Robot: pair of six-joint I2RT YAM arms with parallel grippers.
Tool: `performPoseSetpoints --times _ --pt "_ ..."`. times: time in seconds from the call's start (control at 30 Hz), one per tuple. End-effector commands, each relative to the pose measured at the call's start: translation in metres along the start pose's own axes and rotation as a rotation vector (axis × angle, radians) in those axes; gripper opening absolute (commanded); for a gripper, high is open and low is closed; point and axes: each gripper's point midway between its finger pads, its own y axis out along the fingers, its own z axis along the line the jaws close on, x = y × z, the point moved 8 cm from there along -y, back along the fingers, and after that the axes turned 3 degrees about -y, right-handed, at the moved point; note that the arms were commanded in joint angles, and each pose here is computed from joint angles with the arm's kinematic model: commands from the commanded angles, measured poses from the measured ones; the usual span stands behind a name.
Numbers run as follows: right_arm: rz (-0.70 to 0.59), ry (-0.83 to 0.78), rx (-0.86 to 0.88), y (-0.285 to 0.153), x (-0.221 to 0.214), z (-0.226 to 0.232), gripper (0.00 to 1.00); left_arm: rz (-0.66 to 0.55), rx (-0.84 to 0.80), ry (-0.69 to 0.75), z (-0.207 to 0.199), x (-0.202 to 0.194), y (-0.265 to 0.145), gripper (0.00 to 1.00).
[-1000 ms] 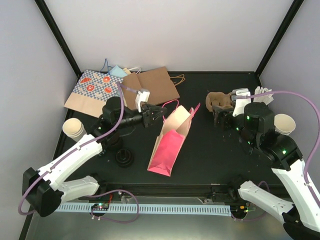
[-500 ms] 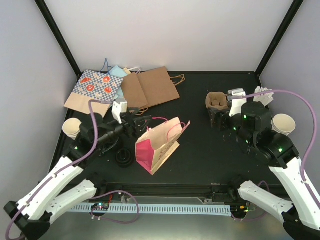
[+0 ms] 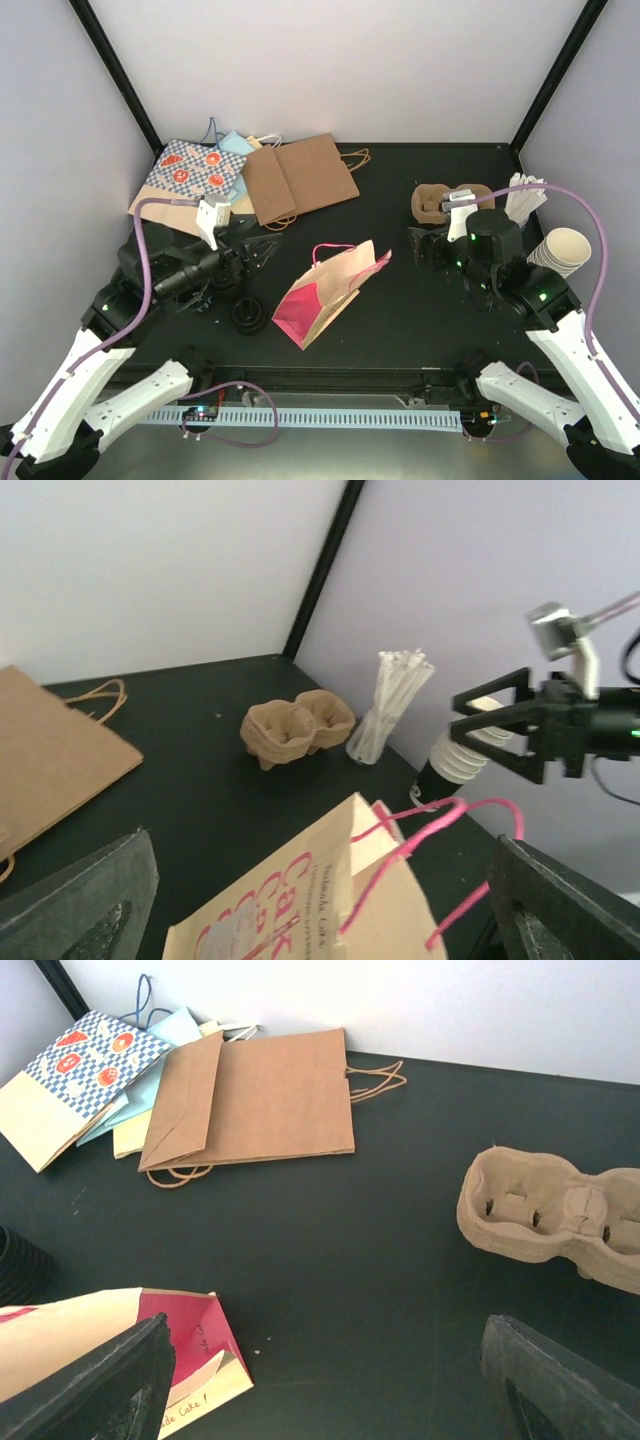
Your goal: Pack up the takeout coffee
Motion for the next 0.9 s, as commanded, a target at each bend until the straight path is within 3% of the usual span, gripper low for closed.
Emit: performPoseSetpoints --times 0.0,0.1,0.53,0.63,0.67,0.87 --pt "-0.009 0.018 0.025 0.0 -0.003 0.002 0.86 0.118 -0.123 0.021 -0.022 0.006 -0.006 0.9" --pt "0.001 0.024 0.031 0.002 -0.006 0.003 0.86 0.151 -0.193 0.04 -0.036 0.006 -0.002 0.87" --pt "0.028 0.09 -0.007 0.008 -0.017 -0.001 0.87 0.269 -0.228 0.225 -0.108 -0.003 0.029 0.85" --pt "0.024 0.131 -0.06 0.008 -0.018 -0.006 0.92 0.297 -0.218 0.225 -0.112 -0.007 0.038 0.85" --pt "0.025 0.123 -0.051 0.008 -0.018 -0.005 0.99 0.306 -0.216 0.224 -0.113 -0.009 0.041 0.85" --pt "-0.02 0.129 -0.099 0.02 -0.043 -0.013 1.0 0.357 -0.176 0.24 -0.124 -0.018 0.061 0.87"
